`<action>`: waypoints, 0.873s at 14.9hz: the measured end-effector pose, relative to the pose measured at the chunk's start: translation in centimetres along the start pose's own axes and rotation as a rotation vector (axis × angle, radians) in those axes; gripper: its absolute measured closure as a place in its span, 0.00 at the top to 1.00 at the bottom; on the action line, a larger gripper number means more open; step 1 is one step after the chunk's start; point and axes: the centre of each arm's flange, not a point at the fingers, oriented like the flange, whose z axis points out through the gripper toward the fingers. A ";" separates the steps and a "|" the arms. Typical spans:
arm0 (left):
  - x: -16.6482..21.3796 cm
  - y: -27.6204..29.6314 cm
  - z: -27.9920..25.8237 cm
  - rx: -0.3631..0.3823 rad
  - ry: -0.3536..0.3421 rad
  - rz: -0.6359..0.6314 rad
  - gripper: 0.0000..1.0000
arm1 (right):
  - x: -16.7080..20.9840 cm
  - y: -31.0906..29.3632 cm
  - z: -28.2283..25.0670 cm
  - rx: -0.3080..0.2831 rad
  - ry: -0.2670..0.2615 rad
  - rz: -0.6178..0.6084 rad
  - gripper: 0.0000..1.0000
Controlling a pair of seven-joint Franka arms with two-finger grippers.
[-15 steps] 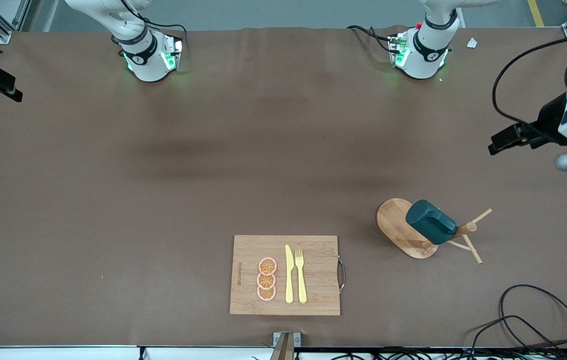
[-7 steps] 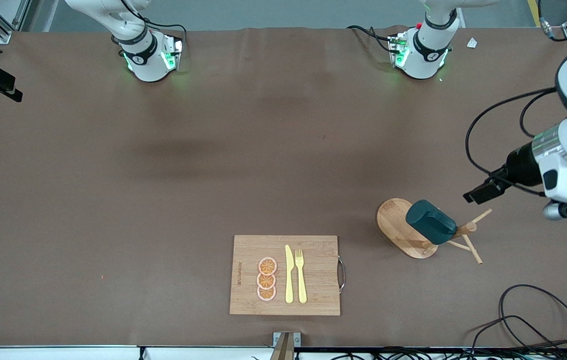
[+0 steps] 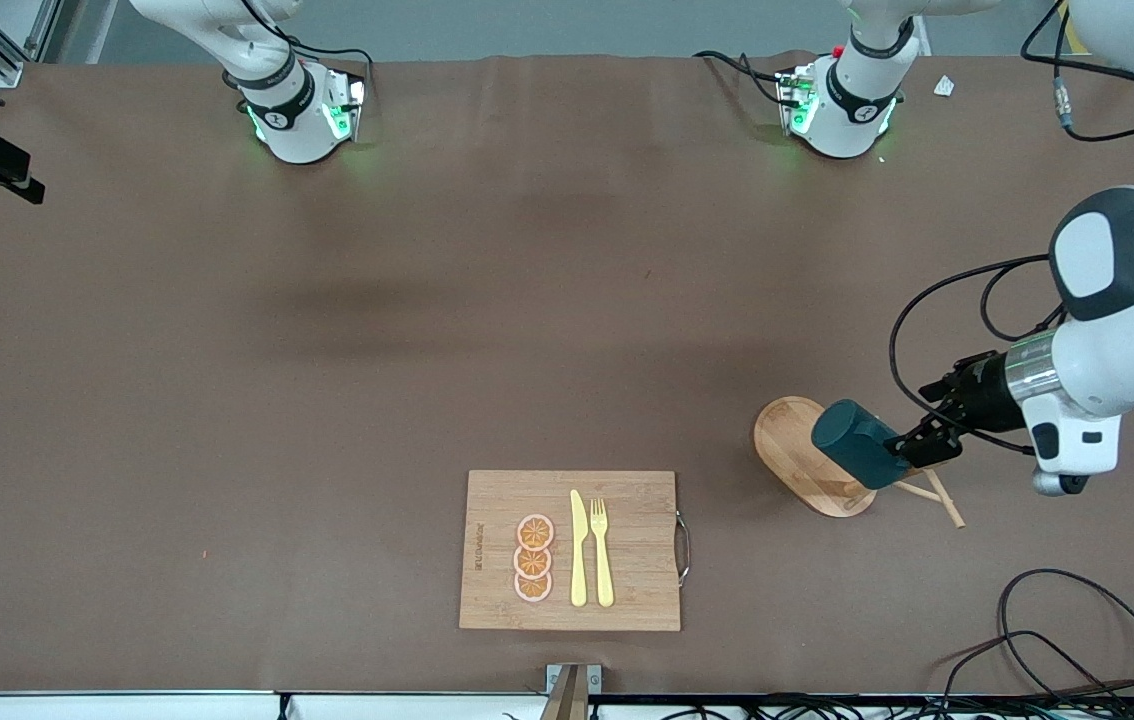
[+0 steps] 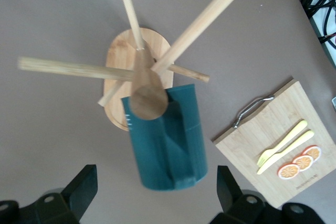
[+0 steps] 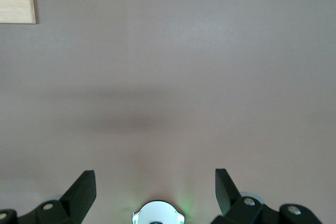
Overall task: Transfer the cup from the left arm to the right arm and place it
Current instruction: 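Close the left gripper on the teal mug body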
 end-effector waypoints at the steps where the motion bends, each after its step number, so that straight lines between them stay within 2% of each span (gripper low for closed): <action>1: 0.2 0.2 0.4 -0.013 -0.005 -0.010 1.00 | 0.0 0.0 0.0 0.000 0.000 0.000 1.00; 3: 0.5 0.4 0.9 -0.028 -0.011 -0.020 1.00 | 0.0 0.0 0.0 0.000 0.000 0.000 1.00; 10: 1.4 0.4 4.1 -0.006 -0.046 -0.041 1.00 | 0.0 0.0 0.0 0.000 0.000 0.000 1.00; 13: 1.7 0.7 5.0 -0.035 -0.074 -0.062 1.00 | 0.0 0.0 0.0 0.000 0.000 -0.001 1.00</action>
